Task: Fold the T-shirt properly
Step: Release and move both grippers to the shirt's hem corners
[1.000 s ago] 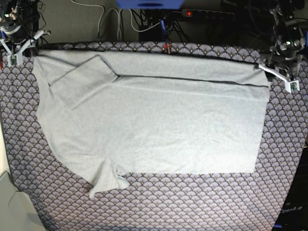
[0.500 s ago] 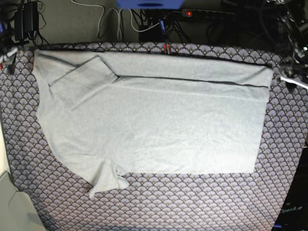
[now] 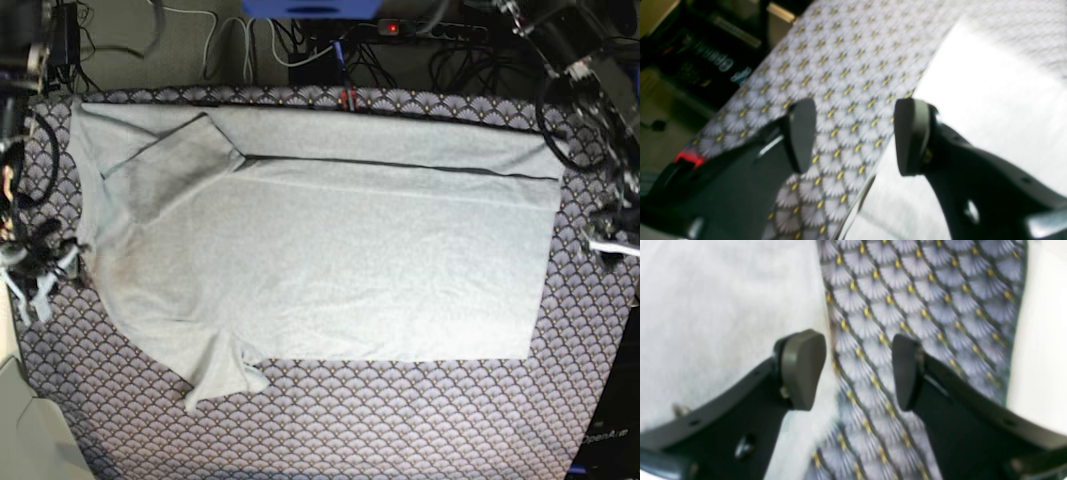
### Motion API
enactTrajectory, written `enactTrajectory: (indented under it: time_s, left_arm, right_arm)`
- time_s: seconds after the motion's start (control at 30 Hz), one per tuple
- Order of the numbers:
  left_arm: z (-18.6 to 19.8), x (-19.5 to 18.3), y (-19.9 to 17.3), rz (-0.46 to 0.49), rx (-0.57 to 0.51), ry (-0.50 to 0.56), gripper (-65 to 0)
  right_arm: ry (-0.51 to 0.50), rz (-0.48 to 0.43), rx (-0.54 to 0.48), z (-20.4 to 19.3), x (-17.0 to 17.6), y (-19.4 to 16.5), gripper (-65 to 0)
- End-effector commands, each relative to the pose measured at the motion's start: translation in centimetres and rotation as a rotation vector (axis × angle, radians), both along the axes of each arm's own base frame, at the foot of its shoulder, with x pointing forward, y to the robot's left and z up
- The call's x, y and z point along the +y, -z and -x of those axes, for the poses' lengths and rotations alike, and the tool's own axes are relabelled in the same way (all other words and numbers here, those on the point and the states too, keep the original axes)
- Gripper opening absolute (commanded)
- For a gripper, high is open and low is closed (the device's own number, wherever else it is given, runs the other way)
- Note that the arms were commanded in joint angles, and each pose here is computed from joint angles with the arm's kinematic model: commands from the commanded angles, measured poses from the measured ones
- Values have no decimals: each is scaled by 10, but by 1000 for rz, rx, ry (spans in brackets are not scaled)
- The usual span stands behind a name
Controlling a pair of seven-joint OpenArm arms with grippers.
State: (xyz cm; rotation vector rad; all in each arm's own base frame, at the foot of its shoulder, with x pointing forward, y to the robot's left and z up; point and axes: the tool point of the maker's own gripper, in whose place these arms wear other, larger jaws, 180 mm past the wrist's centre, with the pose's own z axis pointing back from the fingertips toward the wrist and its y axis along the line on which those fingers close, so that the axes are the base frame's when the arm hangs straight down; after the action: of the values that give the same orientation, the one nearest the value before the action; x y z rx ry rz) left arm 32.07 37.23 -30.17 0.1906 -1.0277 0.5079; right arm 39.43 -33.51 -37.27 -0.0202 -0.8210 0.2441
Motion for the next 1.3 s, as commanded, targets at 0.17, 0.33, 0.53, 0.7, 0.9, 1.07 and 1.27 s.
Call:
enactTrajectory:
  time_s: [0.17,0.33,0.53,0.7,0.9,1.07,1.27]
  left_arm:
    - [-54,-15,0,18,-36,83,-288]
    - [-91,-26,25,-29,-9,157,-288]
    - [-116,-24,41,-98,-17,158,-288]
    - [-134,-33,56,-70,-77,145,-288]
    - [-150,-35,55,-43,-114,130,-288]
    - [-153,-35,49,-46,-129,131,-288]
    - [-154,-31,44,-56,-138,128,-288]
  right_arm:
    - [-24,-43,-140,-58,7,-30,-285]
    - [-8,-74,-158,-82,16,-20,-285]
    - [-44,-84,-201,-98,40,-17,-285]
    - [11,-36,-239,-103,33,-17,-285]
    - [12,-32,-258,-104,33,-18,-285]
    - [81,-1,-241,-96,18,-6,-285]
    - [139,9,-229,-82,5,15,-285]
